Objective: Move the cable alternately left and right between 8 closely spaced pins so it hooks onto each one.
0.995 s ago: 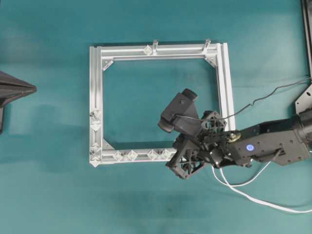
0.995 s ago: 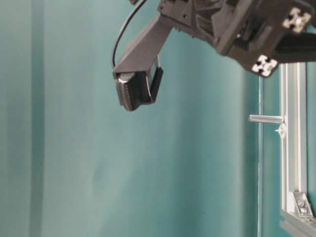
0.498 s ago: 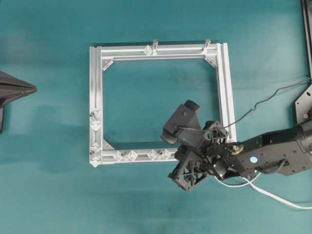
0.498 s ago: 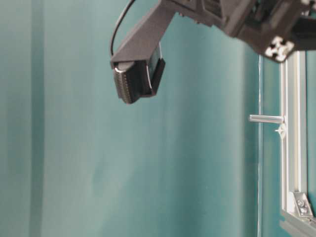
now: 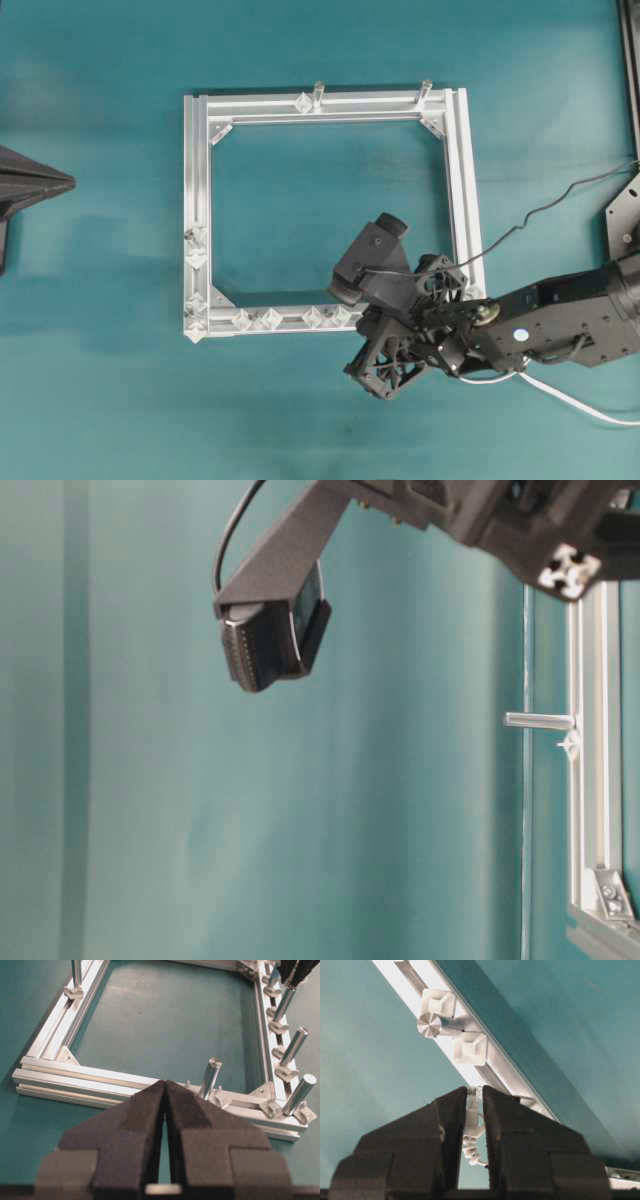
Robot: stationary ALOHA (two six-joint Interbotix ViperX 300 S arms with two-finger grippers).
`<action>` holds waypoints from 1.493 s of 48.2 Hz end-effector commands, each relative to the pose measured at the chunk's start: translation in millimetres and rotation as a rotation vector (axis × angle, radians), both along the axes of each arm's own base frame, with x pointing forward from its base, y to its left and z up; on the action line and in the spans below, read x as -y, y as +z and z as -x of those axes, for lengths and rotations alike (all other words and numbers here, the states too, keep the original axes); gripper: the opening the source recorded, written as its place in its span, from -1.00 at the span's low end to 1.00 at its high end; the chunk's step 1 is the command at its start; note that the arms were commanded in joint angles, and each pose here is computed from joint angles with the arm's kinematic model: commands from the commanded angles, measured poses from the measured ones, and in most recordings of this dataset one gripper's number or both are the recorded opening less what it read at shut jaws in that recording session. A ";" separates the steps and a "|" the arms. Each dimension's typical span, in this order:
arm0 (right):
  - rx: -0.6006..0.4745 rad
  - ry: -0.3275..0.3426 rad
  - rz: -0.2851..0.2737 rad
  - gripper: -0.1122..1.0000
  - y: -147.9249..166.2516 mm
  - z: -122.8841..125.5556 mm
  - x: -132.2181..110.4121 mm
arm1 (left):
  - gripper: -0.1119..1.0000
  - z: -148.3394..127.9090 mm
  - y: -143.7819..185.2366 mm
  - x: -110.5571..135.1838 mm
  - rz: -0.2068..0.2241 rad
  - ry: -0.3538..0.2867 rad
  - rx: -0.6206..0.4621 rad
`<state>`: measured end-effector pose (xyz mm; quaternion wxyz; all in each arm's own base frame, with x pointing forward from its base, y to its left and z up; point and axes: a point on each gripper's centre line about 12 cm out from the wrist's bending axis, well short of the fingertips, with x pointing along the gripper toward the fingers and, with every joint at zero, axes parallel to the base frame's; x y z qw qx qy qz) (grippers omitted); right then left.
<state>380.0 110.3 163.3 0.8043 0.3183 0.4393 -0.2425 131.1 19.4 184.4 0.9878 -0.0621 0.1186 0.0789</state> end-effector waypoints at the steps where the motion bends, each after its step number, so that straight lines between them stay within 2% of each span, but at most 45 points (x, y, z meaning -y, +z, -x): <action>1: 0.035 0.010 -0.013 -0.55 12.5 -4.9 -5.3 | -0.80 -1.4 4.7 -0.5 0.001 0.003 0.011; 33: 0.037 0.020 -0.013 -0.55 12.1 -7.2 -10.0 | -0.80 -1.4 4.7 -0.5 0.003 0.003 0.011; 43: 0.045 0.039 -0.021 -0.54 15.2 -7.0 -23.9 | -0.80 -1.4 4.7 -0.5 0.001 0.003 0.011; 53: 0.034 0.014 -0.042 -0.54 12.1 -5.7 -40.2 | -0.80 -1.4 5.2 -0.5 0.003 0.003 0.011; 62: 0.036 0.028 -0.054 -0.55 11.3 -4.9 -56.1 | -0.80 -1.5 5.4 -0.5 0.002 0.003 0.013; 72: 0.033 0.032 -0.048 -0.55 12.0 -6.0 -59.7 | -0.80 -1.5 5.7 -0.1 0.004 0.000 0.011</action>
